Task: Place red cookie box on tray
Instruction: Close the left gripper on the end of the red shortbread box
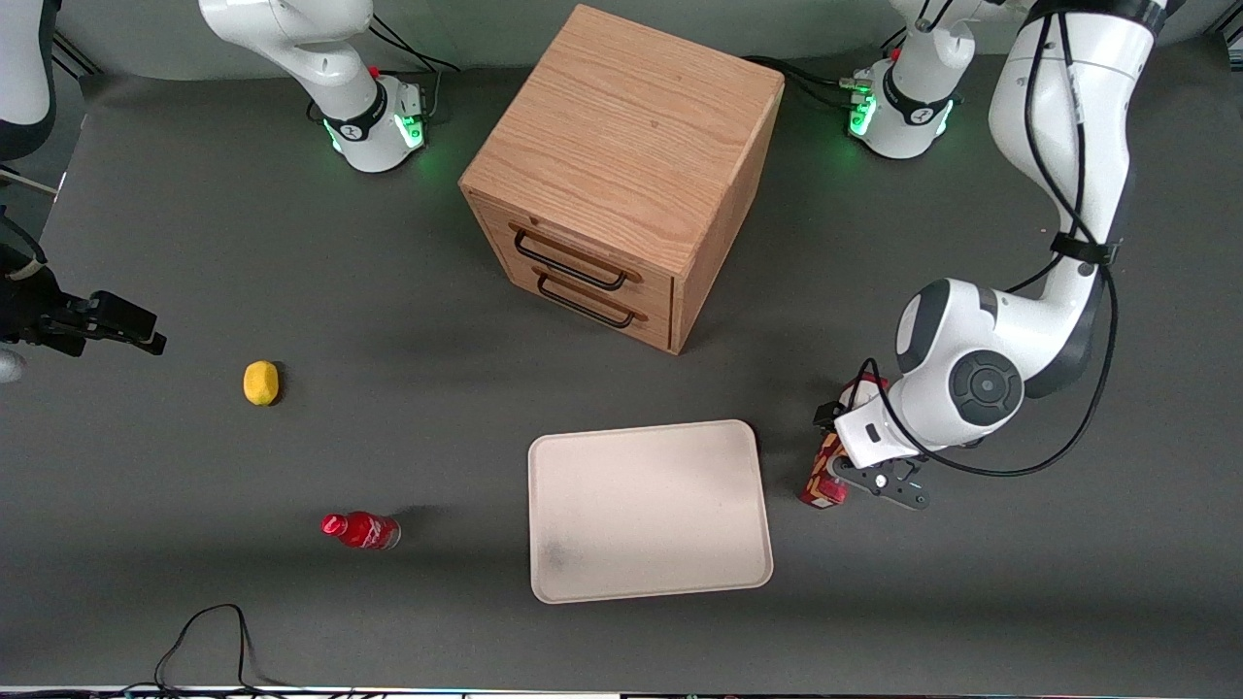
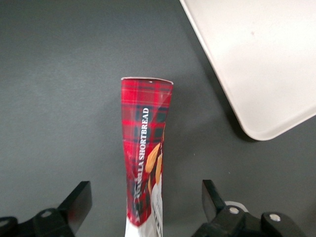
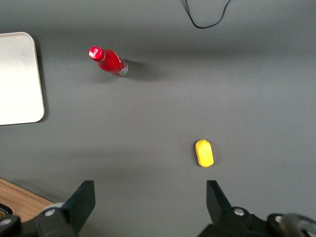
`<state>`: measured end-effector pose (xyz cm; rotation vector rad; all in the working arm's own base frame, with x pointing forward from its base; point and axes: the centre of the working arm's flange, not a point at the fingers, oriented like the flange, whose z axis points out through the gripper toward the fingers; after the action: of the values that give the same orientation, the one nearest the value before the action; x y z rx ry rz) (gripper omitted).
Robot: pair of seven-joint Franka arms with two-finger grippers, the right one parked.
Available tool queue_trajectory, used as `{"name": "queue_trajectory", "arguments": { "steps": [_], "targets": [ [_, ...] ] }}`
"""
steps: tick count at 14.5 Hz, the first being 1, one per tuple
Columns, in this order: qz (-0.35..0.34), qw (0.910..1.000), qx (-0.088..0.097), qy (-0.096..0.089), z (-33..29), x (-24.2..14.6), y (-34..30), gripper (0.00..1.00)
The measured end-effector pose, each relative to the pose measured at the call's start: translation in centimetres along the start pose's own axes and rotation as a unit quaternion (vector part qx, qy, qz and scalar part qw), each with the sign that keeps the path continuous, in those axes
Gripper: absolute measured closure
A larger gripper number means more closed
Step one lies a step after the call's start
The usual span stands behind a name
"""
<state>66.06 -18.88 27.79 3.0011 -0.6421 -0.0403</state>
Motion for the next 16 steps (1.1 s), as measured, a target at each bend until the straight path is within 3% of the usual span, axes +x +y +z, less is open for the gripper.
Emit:
{"name": "queue_trajectory", "arguments": {
  "steps": [6, 9, 11, 16],
  "targets": [
    [0.011, 0.9999, 0.005, 0.001, 2.6, -0.8, -0.6, 0.06],
    [0.012, 0.9999, 0.005, -0.001, 2.8, -0.9, -0.6, 0.37],
    [0.012, 0.9999, 0.004, -0.003, 3.1, -1.0, -0.6, 0.4],
    [0.011, 0.9999, 0.004, -0.006, 3.3, -1.2, -0.7, 0.94]
  ]
}}
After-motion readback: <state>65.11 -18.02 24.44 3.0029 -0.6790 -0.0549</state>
